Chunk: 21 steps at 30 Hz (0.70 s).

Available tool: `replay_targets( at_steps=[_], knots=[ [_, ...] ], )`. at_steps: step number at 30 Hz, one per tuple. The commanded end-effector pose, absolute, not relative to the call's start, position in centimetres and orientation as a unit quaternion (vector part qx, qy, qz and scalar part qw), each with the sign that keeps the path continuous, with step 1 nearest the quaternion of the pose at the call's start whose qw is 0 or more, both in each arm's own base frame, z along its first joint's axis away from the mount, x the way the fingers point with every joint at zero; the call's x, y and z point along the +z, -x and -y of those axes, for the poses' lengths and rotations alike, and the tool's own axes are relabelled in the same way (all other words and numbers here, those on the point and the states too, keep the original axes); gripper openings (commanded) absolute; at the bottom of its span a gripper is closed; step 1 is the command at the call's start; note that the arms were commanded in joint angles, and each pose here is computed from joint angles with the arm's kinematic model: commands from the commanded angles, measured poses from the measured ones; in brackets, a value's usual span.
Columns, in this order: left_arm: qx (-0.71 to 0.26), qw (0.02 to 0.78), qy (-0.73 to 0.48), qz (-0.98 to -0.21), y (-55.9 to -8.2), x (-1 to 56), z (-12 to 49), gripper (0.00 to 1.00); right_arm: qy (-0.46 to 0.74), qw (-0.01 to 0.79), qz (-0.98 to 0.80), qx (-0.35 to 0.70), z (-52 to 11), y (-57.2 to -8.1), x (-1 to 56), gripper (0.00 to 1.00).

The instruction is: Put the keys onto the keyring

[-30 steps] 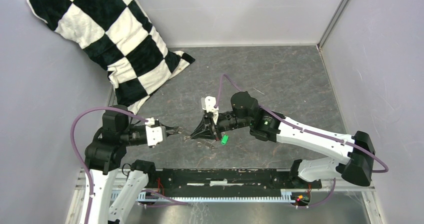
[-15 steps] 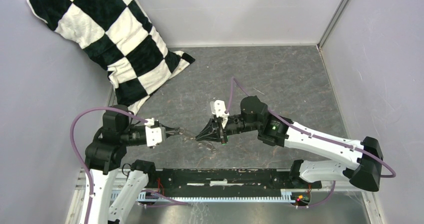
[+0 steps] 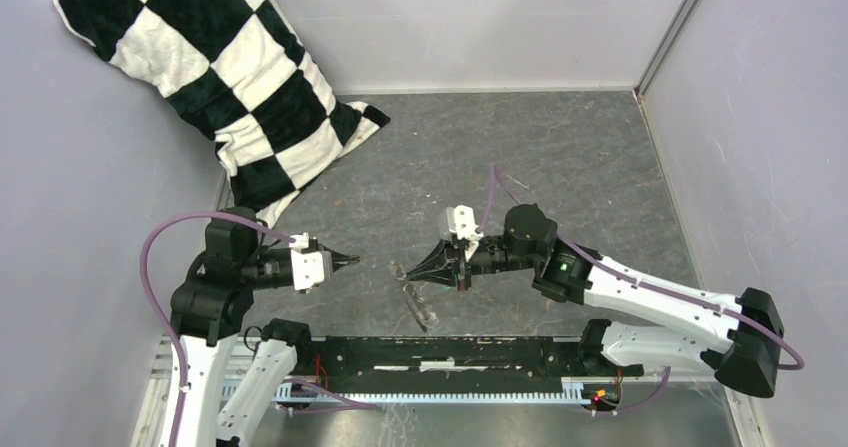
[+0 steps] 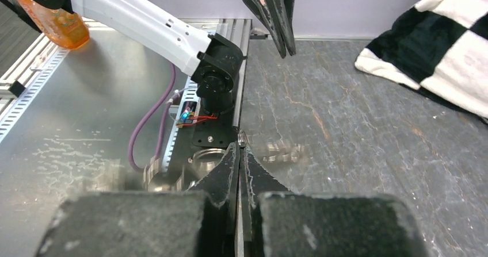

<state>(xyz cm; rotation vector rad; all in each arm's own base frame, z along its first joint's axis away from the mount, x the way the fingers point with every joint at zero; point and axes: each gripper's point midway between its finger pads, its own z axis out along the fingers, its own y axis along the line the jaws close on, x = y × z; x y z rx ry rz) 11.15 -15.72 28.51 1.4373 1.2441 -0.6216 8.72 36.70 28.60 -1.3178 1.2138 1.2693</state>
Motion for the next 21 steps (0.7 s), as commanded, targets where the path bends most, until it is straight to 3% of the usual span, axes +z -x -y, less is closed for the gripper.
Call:
replay_targets(
  at_steps=[1, 9, 13, 17, 21],
  knots=[
    [-0.236, 0.554, -0.610, -0.515, -11.7, 29.5, 15.5, 0.02, 0.501, 0.514, -0.452, 0.530, -35.5, -8.9, 31.8, 0.01],
    [-0.239, 0.553, -0.611, -0.514, -11.7, 29.5, 15.5, 0.04, 0.499, 0.526, -0.433, 0.536, -35.2, -8.7, 32.6, 0.01],
    [-0.255, 0.553, -0.609, -0.508, -11.3, 29.8, 15.8, 0.33, 0.503, 0.529, -0.427, 0.534, -35.3, -8.8, 32.9, 0.01],
    [-0.284, 0.551, -0.603, -0.502, -10.7, 30.4, 16.3, 0.42, 0.507, 0.529, -0.416, 0.538, -35.6, -8.6, 33.2, 0.01],
    [-0.307, 0.548, -0.592, -0.506, -10.6, 30.6, 16.7, 0.45, 0.509, 0.528, -0.409, 0.543, -35.9, -8.6, 33.4, 0.01]
  ],
)
